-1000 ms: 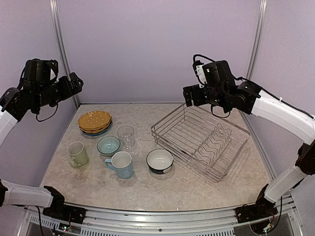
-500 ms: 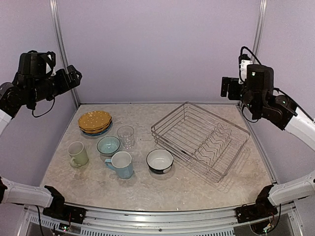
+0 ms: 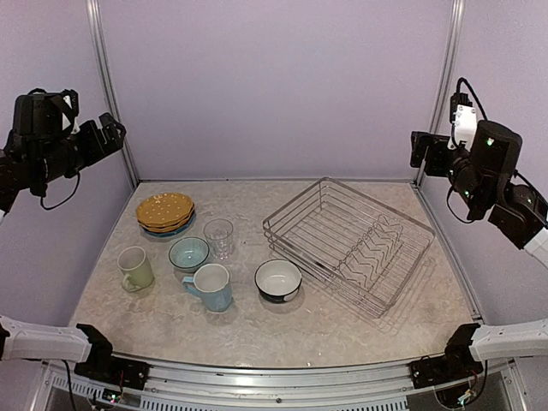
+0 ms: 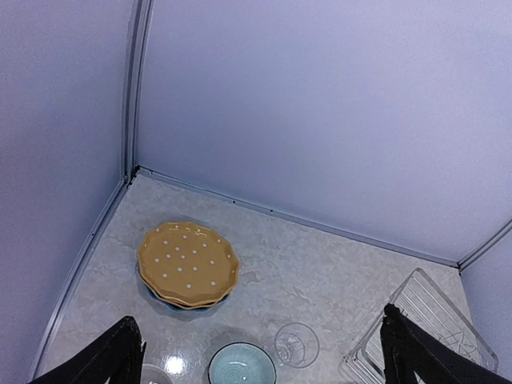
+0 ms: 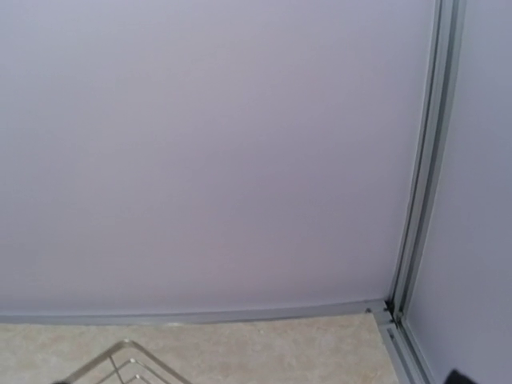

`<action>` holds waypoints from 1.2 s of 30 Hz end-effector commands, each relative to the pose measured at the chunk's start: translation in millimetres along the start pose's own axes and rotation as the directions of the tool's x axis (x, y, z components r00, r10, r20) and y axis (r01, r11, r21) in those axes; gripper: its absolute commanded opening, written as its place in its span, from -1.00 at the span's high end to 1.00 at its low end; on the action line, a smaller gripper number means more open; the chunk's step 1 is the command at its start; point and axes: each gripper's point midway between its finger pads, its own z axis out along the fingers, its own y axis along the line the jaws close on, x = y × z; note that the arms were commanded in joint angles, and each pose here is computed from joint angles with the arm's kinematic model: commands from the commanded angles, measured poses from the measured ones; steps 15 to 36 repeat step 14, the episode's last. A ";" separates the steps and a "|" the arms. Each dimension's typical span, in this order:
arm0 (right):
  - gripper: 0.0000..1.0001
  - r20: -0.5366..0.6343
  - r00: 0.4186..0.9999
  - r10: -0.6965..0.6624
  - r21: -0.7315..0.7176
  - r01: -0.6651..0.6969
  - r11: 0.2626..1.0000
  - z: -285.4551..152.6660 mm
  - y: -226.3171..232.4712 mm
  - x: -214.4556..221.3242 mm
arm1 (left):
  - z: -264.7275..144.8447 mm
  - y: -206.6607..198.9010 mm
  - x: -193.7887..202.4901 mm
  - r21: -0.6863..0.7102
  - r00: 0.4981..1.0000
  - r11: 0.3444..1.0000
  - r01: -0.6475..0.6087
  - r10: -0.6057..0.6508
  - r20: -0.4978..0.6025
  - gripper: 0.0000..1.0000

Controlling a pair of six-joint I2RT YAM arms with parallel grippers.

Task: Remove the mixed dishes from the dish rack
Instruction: Reset both arms

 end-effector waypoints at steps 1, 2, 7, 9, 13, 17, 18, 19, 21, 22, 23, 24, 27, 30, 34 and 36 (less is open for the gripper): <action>-1.00 0.044 0.999 0.007 -0.017 -0.007 1.000 -7.9 -6.4 -15.0 | -8.6 4.8 -6.4 -0.017 1.000 1.000 -0.019 0.020 0.016 -0.98; -1.00 0.046 0.999 0.008 -0.019 -0.008 1.000 -8.5 -6.6 -15.8 | -8.4 4.4 -6.6 -0.015 1.000 1.000 -0.019 0.020 0.017 -0.98; -0.99 0.047 0.999 0.012 -0.023 -0.011 1.000 -8.8 -6.3 -17.3 | -5.9 2.3 -6.7 -0.015 1.000 1.000 -0.027 0.027 0.013 -0.98; -1.00 0.052 0.998 0.019 -0.023 -0.018 1.000 -9.3 -6.7 -18.1 | -5.2 1.7 -7.6 -0.015 0.999 0.999 -0.029 0.029 0.016 -0.98; -0.99 0.055 0.998 0.036 -0.042 -0.034 0.999 -10.6 -4.7 -19.6 | -5.2 2.3 -8.1 -0.019 0.999 0.999 -0.032 0.033 0.018 -0.98; -0.99 0.046 0.998 0.034 -0.030 -0.033 0.999 -9.3 -5.6 -17.7 | -5.2 2.2 -8.0 -0.019 0.999 0.999 -0.033 0.033 0.017 -0.98; -0.99 0.046 0.998 0.034 -0.030 -0.033 0.999 -9.3 -5.6 -17.7 | -5.2 2.2 -8.0 -0.019 0.999 0.999 -0.033 0.033 0.017 -0.98; -0.99 0.046 0.998 0.034 -0.030 -0.033 0.999 -9.3 -5.6 -17.7 | -5.2 2.2 -8.0 -0.019 0.999 0.999 -0.033 0.033 0.017 -0.98; -0.99 0.046 0.998 0.034 -0.030 -0.033 0.999 -9.3 -5.6 -17.7 | -5.2 2.2 -8.0 -0.019 0.999 0.999 -0.033 0.033 0.017 -0.98; -0.99 0.046 0.998 0.034 -0.030 -0.033 0.999 -9.3 -5.6 -17.7 | -5.2 2.2 -8.0 -0.019 0.999 0.999 -0.033 0.033 0.017 -0.98; -0.99 0.046 0.998 0.034 -0.030 -0.033 0.999 -9.3 -5.6 -17.7 | -5.2 2.2 -8.0 -0.019 0.999 0.999 -0.033 0.033 0.017 -0.98; -0.99 0.046 0.998 0.034 -0.030 -0.033 0.999 -9.3 -5.6 -17.7 | -5.2 2.2 -8.0 -0.019 0.999 0.999 -0.033 0.033 0.017 -0.98; -0.99 0.046 0.998 0.034 -0.030 -0.033 0.999 -9.3 -5.6 -17.7 | -5.2 2.2 -8.0 -0.019 0.999 0.999 -0.033 0.033 0.017 -0.98; -0.99 0.046 0.998 0.034 -0.030 -0.033 0.999 -9.3 -5.6 -17.7 | -5.2 2.2 -8.0 -0.019 0.999 0.999 -0.033 0.033 0.017 -0.98; -0.99 0.046 0.998 0.034 -0.030 -0.033 0.999 -9.3 -5.6 -17.7 | -5.2 2.2 -8.0 -0.019 0.999 0.999 -0.033 0.033 0.017 -0.98; -0.99 0.046 0.998 0.034 -0.030 -0.033 0.999 -9.3 -5.6 -17.7 | -5.2 2.2 -8.0 -0.019 0.999 0.999 -0.033 0.033 0.017 -0.98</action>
